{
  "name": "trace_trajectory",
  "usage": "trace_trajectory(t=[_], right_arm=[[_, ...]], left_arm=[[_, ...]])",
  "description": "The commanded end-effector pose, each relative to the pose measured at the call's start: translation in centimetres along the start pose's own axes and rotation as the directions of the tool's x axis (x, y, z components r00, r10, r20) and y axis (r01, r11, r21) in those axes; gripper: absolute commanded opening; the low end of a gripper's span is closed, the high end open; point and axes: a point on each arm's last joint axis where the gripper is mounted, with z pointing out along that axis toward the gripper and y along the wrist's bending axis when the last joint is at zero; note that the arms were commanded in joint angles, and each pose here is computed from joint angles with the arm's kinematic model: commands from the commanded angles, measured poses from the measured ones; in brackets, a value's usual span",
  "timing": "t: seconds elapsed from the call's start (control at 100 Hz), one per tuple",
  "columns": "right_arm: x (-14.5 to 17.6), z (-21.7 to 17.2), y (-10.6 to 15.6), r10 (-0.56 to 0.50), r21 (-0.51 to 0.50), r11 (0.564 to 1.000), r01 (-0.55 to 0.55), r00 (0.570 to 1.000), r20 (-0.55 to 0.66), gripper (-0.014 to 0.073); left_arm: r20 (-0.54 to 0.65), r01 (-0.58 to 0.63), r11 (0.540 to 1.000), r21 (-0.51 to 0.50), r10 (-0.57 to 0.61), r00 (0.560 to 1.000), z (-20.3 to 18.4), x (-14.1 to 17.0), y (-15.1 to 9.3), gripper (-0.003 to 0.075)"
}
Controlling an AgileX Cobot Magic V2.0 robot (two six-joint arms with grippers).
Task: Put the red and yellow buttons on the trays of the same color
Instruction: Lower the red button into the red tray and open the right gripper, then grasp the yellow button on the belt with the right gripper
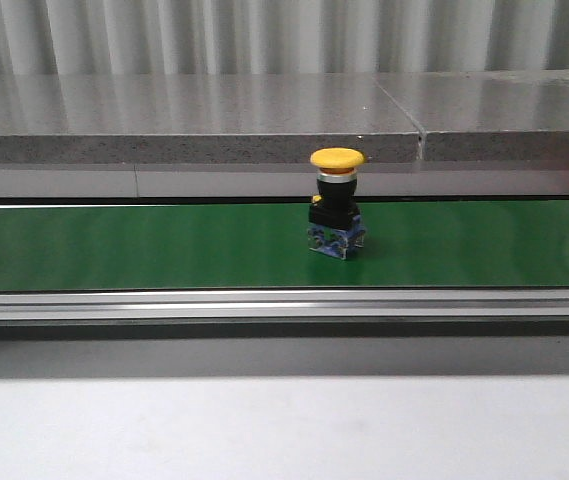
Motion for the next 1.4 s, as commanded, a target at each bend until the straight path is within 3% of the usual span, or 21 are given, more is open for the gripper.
trace_trajectory(t=[0.0,0.15,0.34,0.47,0.81,1.19,1.39], right_arm=[[-2.0,-4.4,1.8,-0.036,-0.032,0.999,0.040,0.993,0.114,0.0616],[-0.6,-6.9,4.3,-0.107,-0.088,0.990,0.114,0.991,0.083,0.0616],[3.5,-8.6,7.5,-0.253,-0.166,0.952,0.257,0.967,0.042,0.0616],[6.4,-8.8,9.9,-0.367,-0.241,0.902,0.359,0.930,0.014,0.0616],[10.8,-8.5,15.0,-0.583,-0.427,0.748,0.508,0.810,-0.058,0.0616],[13.2,-7.0,20.0,-0.659,-0.518,0.648,0.558,0.752,-0.015,0.0616],[13.9,-5.7,21.5,-0.663,-0.518,0.634,0.574,0.748,0.017,0.0616]], left_arm=[[0.090,0.006,1.000,0.023,-0.008,0.996,-0.3,-1.4,-0.2,-0.0021],[0.090,0.006,1.000,0.023,-0.008,0.996,-0.3,-1.4,-0.2,-0.0021],[0.090,0.006,1.000,0.023,-0.008,0.996,-0.3,-1.4,-0.2,-0.0021],[0.090,0.006,1.000,0.023,-0.008,0.996,-0.3,-1.4,-0.2,-0.0021],[0.090,0.006,1.000,0.023,-0.008,0.996,-0.3,-1.4,-0.2,-0.0021],[0.090,0.006,1.000,0.023,-0.008,0.996,-0.3,-1.4,-0.2,-0.0021],[0.090,0.006,1.000,0.023,-0.008,0.996,-0.3,-1.4,-0.2,-0.0021]])
